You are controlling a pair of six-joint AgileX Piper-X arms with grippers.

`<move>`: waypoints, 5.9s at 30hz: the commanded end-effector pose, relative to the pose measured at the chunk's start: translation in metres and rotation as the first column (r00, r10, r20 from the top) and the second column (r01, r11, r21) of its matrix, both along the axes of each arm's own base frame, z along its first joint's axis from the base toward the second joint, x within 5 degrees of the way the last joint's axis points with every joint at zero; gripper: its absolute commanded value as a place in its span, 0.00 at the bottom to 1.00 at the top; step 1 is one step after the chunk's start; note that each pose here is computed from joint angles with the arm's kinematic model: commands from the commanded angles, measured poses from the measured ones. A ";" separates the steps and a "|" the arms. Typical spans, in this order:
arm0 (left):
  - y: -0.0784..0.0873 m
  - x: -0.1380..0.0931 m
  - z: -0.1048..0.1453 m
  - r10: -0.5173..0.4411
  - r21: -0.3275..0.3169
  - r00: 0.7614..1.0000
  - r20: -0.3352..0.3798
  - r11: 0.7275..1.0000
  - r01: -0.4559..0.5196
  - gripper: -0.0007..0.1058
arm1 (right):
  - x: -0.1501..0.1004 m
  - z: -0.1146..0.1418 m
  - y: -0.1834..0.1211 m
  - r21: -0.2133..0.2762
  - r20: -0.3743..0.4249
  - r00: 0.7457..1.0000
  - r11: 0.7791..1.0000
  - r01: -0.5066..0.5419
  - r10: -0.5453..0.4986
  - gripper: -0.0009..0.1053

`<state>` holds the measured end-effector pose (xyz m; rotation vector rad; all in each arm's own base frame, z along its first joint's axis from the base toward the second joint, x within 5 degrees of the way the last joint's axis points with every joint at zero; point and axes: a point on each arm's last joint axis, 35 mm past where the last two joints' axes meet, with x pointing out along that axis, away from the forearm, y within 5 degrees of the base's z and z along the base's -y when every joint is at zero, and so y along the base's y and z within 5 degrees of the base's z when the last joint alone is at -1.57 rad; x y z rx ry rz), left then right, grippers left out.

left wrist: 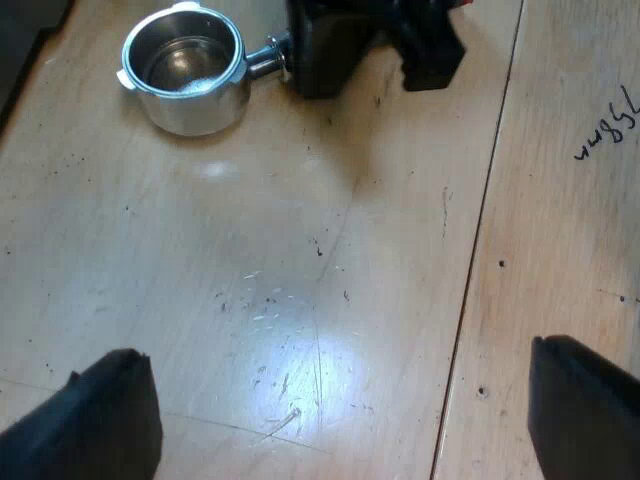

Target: Put the handle in the coffee machine

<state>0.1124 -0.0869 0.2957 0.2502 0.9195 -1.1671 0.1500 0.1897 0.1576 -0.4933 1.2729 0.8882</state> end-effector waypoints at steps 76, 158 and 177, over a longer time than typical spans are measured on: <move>0.045 -0.031 0.033 0.297 0.012 0.947 0.123 0.954 -0.301 0.65 | -0.057 -0.016 0.005 -0.053 -0.098 0.991 0.995 0.087 -0.092 0.01; -0.005 -0.008 0.020 -0.053 0.026 0.993 0.103 0.998 0.051 0.73 | 0.020 0.107 -0.021 -0.050 0.172 0.966 0.978 0.204 -0.193 0.90; -0.010 0.000 0.013 -0.048 0.051 0.997 0.054 0.998 0.045 0.73 | 0.050 0.040 -0.015 -0.014 0.016 0.994 0.994 0.106 -0.106 0.90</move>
